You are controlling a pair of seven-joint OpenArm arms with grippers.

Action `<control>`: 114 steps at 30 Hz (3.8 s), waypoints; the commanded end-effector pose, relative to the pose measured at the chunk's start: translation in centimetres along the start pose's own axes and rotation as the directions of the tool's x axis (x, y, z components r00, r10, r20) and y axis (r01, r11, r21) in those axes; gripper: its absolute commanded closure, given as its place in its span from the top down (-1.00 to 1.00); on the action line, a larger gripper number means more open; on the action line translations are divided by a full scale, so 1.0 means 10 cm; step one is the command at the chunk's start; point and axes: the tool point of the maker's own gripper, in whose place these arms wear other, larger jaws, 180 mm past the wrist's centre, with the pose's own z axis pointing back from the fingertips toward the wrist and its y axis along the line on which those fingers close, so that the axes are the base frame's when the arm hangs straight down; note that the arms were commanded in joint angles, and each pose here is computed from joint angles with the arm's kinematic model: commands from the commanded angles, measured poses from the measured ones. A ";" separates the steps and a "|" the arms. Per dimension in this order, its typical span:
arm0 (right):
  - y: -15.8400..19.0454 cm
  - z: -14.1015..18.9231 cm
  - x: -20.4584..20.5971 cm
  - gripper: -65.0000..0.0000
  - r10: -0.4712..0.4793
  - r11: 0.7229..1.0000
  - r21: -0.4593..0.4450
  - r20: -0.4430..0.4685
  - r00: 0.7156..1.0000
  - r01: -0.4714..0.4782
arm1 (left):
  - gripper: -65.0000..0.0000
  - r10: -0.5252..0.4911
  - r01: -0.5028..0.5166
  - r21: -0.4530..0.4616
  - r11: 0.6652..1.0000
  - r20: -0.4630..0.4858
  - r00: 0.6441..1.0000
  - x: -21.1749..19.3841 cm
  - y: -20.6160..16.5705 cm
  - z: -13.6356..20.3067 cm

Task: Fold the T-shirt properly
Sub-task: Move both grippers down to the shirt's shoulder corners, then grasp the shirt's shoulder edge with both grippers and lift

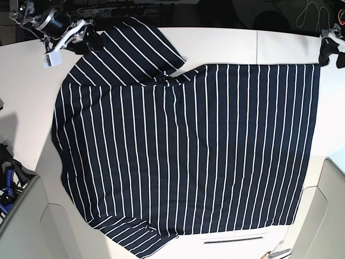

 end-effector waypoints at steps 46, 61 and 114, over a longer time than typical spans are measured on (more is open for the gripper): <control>0.32 -0.10 -0.12 0.02 -0.061 0.994 0.094 -0.009 0.998 0.062 | 0.43 0.026 -0.034 -0.108 0.994 -0.075 0.997 -0.11 -0.21 -0.63; 0.32 -0.15 0.07 0.01 -0.043 0.994 0.100 0.034 0.999 0.039 | -0.13 0.024 -0.039 -0.134 0.990 -0.112 0.993 -0.23 -0.33 -0.67; 0.12 0.16 2.42 -1.00 0.131 0.985 0.030 0.494 0.859 -0.168 | -1.00 -0.010 0.045 -0.094 0.995 0.339 0.941 1.50 -0.19 -0.89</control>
